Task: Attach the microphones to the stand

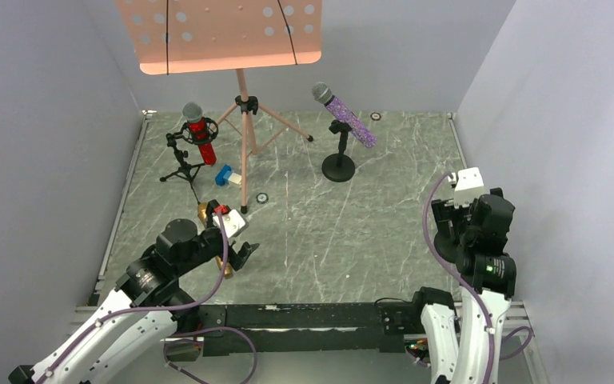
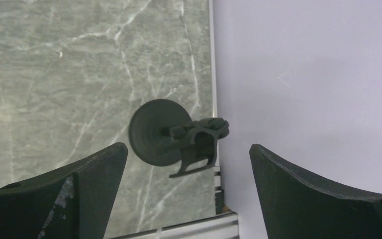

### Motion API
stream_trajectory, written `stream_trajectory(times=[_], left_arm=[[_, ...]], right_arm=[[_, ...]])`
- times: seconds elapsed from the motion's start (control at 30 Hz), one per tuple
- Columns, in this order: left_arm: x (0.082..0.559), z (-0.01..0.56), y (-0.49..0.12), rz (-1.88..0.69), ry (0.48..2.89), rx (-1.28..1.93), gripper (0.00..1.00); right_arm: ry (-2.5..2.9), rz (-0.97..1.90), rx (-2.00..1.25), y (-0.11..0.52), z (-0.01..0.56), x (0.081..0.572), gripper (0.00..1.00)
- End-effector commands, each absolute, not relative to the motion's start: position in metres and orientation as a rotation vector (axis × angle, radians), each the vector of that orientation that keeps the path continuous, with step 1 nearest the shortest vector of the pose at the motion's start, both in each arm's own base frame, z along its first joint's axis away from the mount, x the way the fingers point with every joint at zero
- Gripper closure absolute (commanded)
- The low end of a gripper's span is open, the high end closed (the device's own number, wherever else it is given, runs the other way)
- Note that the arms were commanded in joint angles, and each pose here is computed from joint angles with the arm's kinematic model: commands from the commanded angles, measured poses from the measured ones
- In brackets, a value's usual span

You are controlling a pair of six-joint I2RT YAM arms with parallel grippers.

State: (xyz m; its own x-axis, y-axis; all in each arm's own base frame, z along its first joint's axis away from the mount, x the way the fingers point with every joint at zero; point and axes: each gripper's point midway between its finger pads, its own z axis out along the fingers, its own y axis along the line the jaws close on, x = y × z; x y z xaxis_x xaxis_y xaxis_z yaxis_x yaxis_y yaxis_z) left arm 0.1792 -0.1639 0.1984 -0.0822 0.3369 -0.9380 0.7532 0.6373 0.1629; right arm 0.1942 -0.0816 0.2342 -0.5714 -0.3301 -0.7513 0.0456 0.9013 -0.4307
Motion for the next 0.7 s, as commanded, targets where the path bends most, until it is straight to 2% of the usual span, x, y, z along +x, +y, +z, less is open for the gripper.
stream_trajectory(times=[0.0, 0.33, 0.67], left_arm=[[0.184, 0.213, -0.167, -0.443, 1.65, 0.879, 0.01], [0.186, 0.208, -0.168, -0.435, 1.667, 0.892, 0.01], [0.187, 0.203, -0.169, -0.431, 1.68, 0.911, 0.01]], right_arm=[[2.157, -0.625, -0.232, -0.095, 0.231, 0.181, 0.01], [2.206, -0.618, -0.073, -0.107, 0.204, 0.186, 0.02], [2.239, -0.604, -0.096, -0.123, 0.181, 0.185, 0.01]])
